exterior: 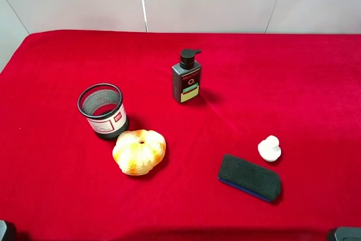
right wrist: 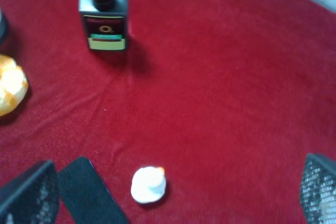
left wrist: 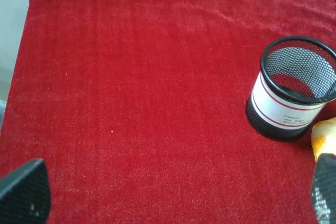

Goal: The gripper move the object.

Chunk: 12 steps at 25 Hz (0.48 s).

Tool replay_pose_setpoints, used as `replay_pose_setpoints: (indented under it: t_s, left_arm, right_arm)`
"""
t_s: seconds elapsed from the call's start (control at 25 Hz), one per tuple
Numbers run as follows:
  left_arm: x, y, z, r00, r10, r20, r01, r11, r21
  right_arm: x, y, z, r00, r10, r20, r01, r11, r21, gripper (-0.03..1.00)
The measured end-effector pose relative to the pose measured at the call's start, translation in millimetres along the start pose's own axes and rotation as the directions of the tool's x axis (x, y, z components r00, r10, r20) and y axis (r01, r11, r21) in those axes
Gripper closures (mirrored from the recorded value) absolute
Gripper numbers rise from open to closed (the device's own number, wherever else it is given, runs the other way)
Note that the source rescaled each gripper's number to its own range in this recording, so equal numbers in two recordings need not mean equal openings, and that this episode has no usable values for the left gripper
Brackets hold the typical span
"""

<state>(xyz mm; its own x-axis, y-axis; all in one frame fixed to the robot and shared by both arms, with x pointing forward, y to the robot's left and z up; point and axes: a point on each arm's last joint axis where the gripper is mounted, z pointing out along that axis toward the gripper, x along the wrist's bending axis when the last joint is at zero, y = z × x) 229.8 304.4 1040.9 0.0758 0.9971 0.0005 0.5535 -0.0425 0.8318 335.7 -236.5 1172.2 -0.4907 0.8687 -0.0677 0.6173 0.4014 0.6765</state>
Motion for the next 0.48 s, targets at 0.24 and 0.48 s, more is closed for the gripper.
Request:
replay_pose_setpoints:
  t_s: [0.24, 0.48]
  left_arm:
    - [0, 0, 0, 1.000, 0.000, 0.000, 0.000, 1.000, 0.000]
    - [0, 0, 0, 1.000, 0.000, 0.000, 0.000, 1.000, 0.000]
  right_arm:
    - [-13, -40, 2, 0.981, 0.189, 0.049, -0.190, 0.981, 0.025, -0.03]
    - [-19, -76, 2, 0.939, 0.320, 0.125, -0.319, 0.947, -0.029, -0.03]
